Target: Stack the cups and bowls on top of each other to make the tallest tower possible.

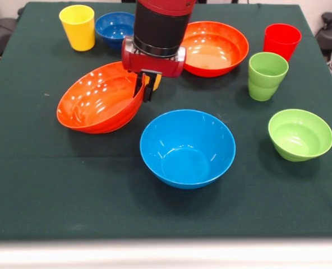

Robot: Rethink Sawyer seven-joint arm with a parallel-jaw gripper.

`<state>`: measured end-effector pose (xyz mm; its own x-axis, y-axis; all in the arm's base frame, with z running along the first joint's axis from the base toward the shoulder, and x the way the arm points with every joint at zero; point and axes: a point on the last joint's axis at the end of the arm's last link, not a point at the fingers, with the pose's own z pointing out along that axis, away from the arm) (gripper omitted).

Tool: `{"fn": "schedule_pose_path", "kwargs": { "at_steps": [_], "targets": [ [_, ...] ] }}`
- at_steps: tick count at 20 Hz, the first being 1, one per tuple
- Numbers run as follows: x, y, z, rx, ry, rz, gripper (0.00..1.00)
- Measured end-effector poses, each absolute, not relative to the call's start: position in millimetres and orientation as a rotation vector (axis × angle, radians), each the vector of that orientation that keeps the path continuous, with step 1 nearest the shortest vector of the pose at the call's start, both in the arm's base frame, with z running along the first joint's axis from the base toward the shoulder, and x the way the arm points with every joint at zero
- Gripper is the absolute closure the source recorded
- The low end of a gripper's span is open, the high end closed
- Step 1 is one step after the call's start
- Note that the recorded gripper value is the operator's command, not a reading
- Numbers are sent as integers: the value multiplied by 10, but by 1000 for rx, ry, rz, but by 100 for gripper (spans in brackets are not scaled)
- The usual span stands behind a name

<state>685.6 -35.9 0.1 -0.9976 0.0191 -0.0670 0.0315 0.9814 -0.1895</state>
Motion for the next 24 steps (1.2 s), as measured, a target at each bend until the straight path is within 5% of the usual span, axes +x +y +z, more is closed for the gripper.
{"fn": "schedule_pose_path", "kwargs": {
  "at_steps": [24],
  "targets": [
    [7388,-336,525,27,3061,-471,100]
  ]
}}
